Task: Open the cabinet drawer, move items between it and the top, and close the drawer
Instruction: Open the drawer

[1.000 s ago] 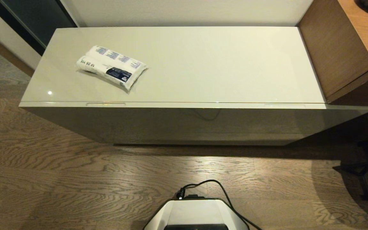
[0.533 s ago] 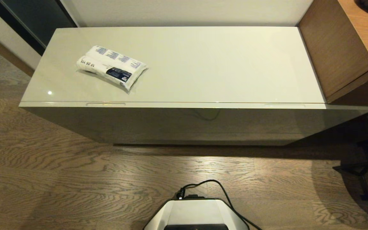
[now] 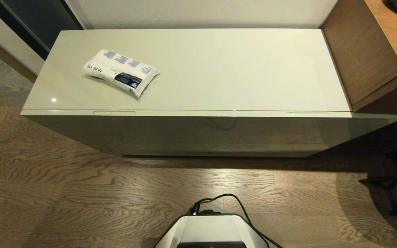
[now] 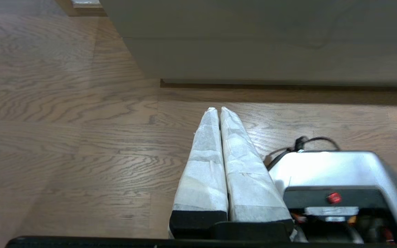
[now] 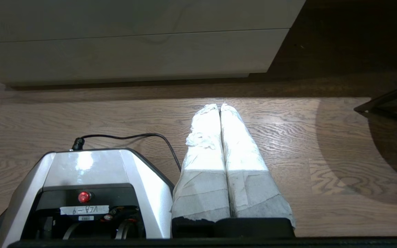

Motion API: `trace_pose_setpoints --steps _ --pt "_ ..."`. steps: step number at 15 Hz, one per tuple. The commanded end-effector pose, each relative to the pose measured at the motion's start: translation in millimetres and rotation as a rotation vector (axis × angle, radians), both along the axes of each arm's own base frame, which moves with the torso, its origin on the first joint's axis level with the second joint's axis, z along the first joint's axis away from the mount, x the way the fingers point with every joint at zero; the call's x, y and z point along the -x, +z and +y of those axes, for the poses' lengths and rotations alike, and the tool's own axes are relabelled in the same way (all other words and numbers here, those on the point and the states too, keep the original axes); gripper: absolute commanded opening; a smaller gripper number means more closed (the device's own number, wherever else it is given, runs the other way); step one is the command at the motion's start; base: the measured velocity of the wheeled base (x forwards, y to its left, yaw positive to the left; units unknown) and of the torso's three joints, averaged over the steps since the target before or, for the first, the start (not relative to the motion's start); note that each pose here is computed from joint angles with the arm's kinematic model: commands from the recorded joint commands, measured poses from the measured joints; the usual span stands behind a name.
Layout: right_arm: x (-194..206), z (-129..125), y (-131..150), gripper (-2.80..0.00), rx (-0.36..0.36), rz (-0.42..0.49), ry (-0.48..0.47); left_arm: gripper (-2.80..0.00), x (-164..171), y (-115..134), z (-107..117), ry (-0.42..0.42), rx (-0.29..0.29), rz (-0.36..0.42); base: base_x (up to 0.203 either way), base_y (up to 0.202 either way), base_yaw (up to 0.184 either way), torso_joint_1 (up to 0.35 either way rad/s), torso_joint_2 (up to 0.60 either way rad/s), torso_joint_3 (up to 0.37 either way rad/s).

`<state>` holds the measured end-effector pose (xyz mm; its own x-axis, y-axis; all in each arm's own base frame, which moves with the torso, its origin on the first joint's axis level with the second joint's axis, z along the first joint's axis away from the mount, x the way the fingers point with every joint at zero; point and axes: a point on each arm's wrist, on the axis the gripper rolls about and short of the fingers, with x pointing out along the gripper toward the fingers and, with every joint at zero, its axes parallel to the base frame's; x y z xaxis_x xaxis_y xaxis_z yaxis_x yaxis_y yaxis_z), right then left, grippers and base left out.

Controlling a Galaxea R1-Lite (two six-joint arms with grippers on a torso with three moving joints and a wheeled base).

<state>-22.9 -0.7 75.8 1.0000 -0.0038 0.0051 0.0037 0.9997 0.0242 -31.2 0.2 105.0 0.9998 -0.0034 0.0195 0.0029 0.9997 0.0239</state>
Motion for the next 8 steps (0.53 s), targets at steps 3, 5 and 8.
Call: trace_pose_setpoints --steps 3,5,8 --pt "0 0 -1 -2.80 0.000 -0.004 0.001 -2.80 -28 64 0 0.010 0.127 0.173 0.000 0.000 0.000 0.000 0.00 0.000" --pt "0 0 -1 -2.80 0.000 -0.004 0.001 -2.80 -72 90 0 0.025 0.218 0.304 0.000 0.000 0.000 0.000 0.00 0.000" --pt "0 0 -1 -2.80 0.000 -0.004 0.001 -2.80 -148 104 -2 0.035 0.301 0.391 0.000 0.000 0.000 0.000 0.00 0.000"
